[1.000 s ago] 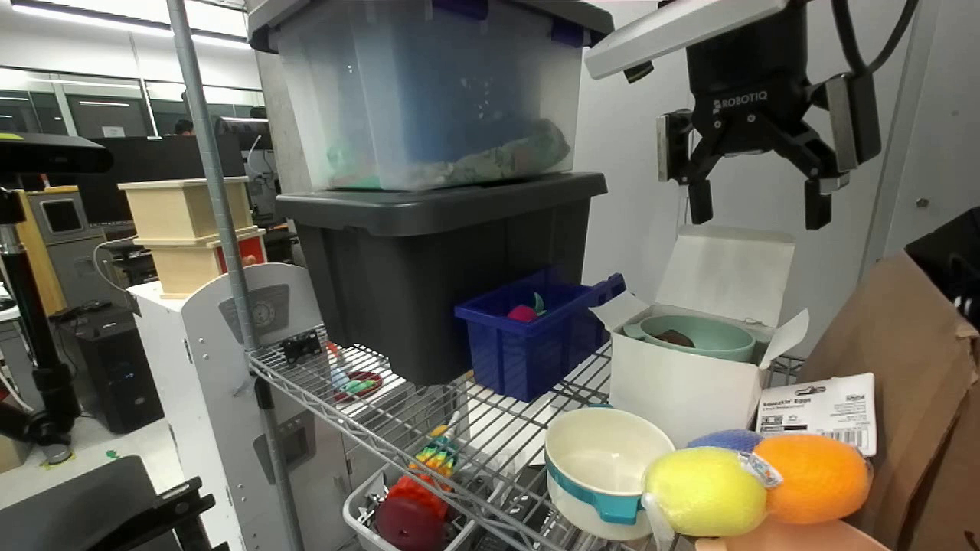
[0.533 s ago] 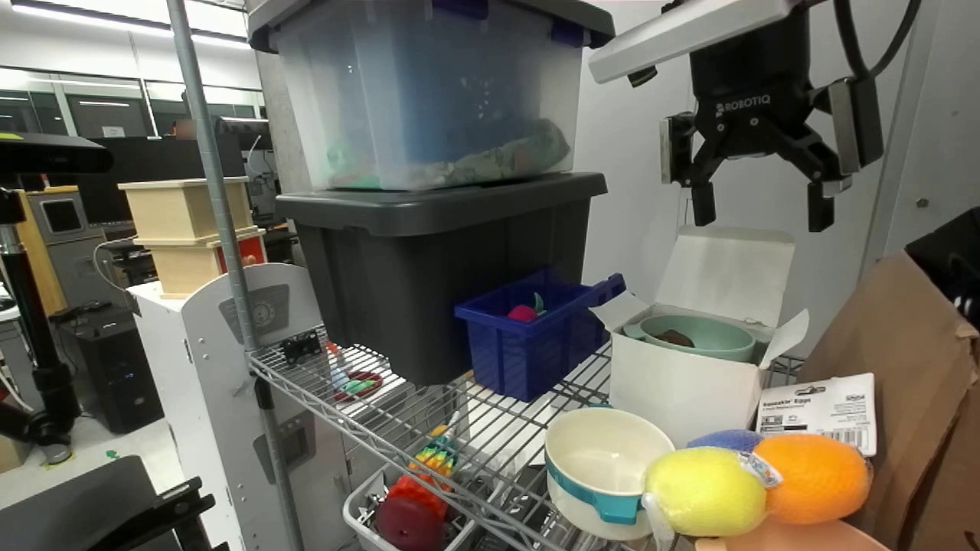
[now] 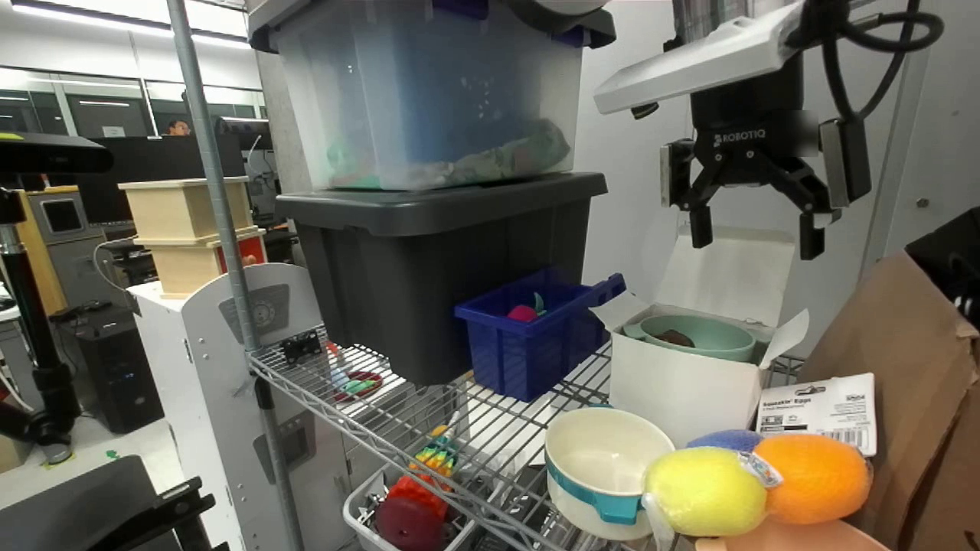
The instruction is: Take the thing in the box out
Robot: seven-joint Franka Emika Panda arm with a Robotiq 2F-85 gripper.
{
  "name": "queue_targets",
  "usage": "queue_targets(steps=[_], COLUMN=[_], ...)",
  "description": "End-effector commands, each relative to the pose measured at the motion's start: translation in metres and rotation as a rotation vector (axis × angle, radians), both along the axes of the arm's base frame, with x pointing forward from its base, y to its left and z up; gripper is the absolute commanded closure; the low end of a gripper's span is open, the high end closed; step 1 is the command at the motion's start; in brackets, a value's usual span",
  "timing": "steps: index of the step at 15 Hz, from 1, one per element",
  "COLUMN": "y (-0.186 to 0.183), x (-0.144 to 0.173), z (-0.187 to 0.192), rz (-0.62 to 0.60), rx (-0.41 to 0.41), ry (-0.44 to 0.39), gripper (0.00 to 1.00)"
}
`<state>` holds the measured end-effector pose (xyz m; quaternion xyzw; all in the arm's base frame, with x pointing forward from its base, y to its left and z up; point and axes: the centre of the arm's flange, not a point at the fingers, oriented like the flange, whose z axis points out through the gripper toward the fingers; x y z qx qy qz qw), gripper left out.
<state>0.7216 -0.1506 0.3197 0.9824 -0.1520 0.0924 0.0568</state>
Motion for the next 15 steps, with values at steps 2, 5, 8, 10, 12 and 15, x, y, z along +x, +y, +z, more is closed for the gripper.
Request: queue_targets(steps=[2,5,8,10,12,15], y=[0.009,0.017,0.025,0.027,0.027,0.030], x=[0.017,0.022,0.025,0.028,0.030,0.030], z=[-0.004,-0.011,-0.023,-0.032,-0.039,-0.048], rz=[0.022,0.038,0.051,0.055,0.059,0.072], rx=[0.046,0.064,0.081,0.085,0.091,0.093], ry=[0.001,0.011,0.027,0.042,0.055,0.068], gripper=[0.00,0.00,0.00,0.00,0.00,0.00])
